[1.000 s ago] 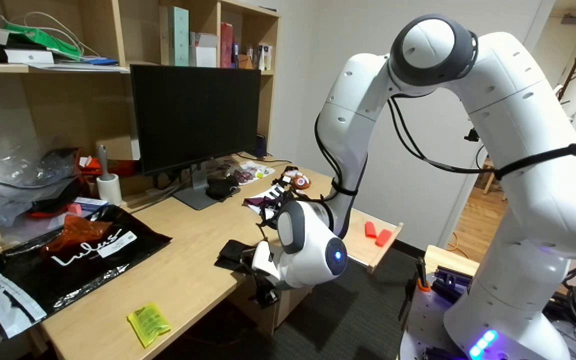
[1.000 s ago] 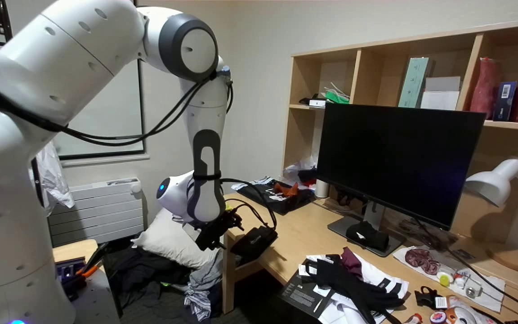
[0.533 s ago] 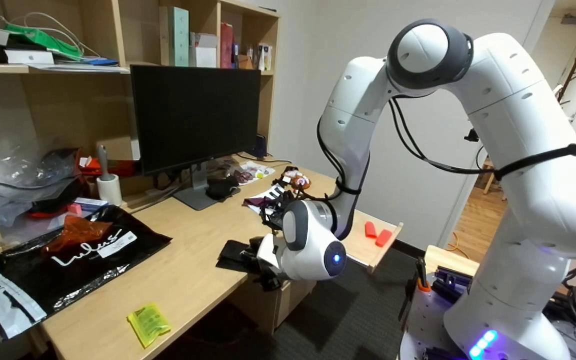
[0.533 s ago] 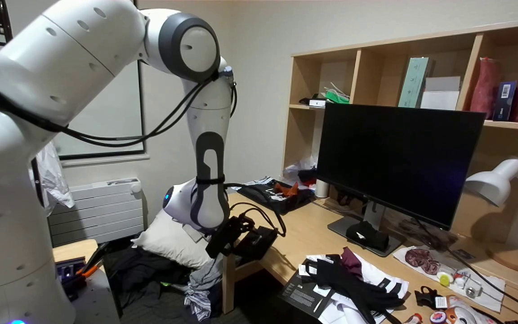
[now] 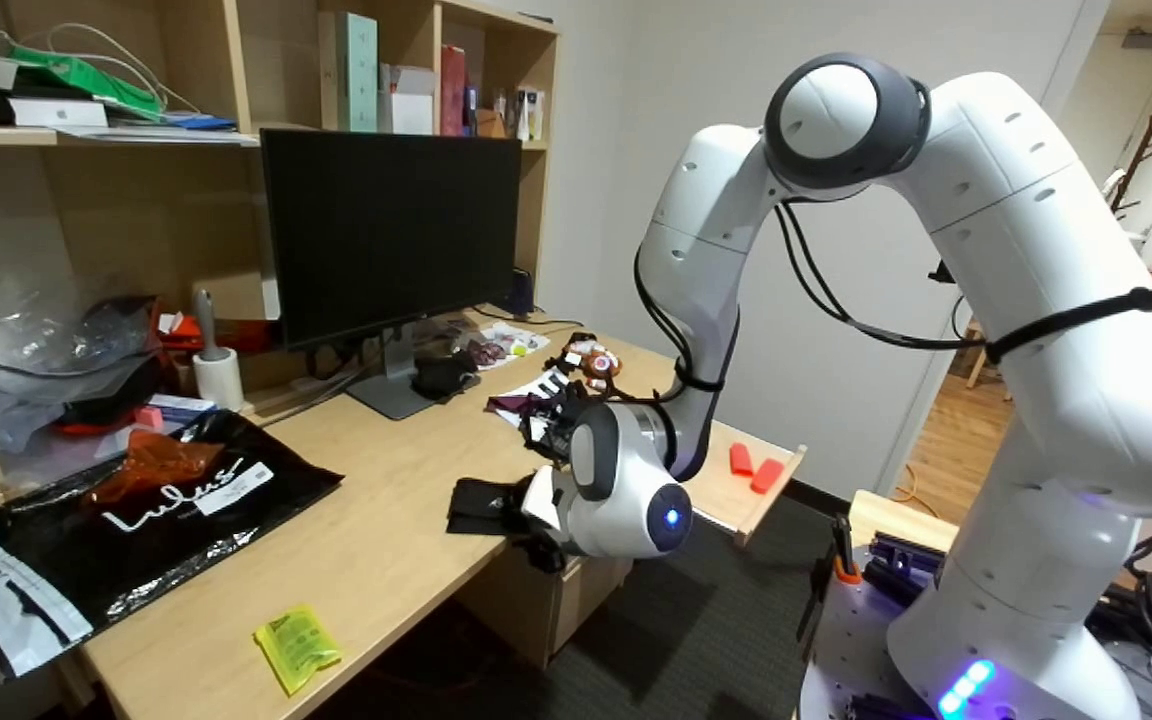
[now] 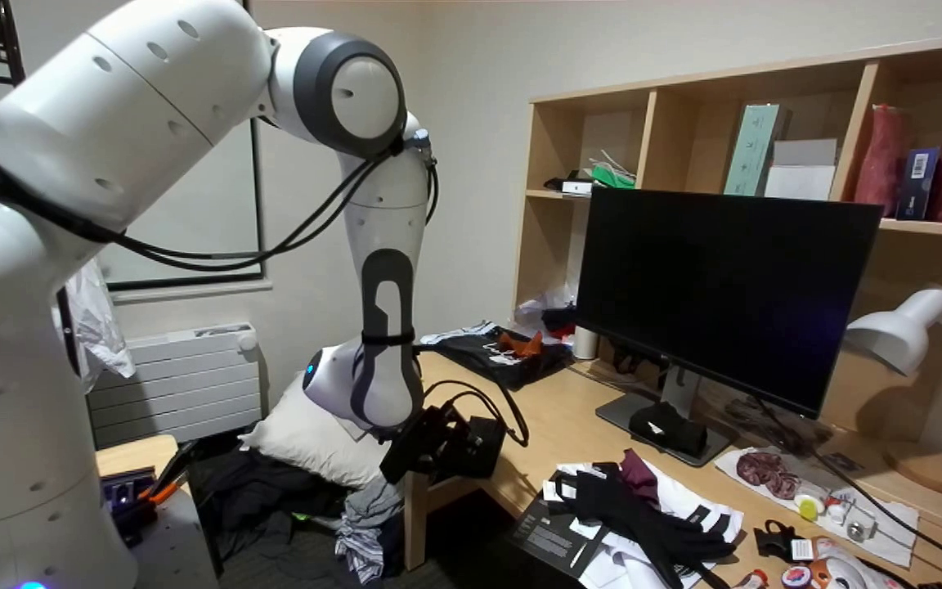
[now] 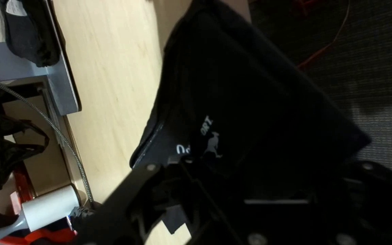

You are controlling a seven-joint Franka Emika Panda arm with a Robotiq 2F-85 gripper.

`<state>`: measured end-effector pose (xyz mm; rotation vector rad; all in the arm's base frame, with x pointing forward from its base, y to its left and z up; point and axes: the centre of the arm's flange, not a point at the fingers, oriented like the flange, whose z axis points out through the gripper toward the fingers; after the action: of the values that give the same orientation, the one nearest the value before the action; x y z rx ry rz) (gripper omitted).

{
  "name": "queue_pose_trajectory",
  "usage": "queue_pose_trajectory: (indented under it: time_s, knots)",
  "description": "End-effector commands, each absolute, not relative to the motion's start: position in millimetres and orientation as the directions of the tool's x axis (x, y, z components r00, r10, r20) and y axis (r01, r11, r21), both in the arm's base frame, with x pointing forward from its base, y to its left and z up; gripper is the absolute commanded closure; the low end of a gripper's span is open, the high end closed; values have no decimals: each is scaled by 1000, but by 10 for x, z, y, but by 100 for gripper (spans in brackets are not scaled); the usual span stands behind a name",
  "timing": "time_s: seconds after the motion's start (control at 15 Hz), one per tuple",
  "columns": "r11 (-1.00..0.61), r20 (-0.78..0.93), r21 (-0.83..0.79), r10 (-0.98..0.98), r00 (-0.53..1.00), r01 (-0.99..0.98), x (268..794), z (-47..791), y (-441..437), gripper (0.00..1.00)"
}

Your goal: Move the black cloth to the right

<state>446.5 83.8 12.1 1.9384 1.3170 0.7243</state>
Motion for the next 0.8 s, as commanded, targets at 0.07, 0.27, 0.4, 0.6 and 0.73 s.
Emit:
queue_pose_trajectory:
  time_s: [0.07, 0.27, 0.4, 0.6, 0.73]
  knots:
    - [-311, 114, 755, 929, 352, 577, 4440, 109, 735, 72]
    - [-396, 178, 674, 906, 383, 624, 4473, 289, 736, 72]
    - [-435, 209, 611, 895, 395, 661, 4502, 566, 700, 72]
    - [-480, 278, 463, 877, 393, 745, 4442, 1018, 658, 72]
    - [-502, 338, 356, 856, 392, 788, 4465, 1270, 625, 72]
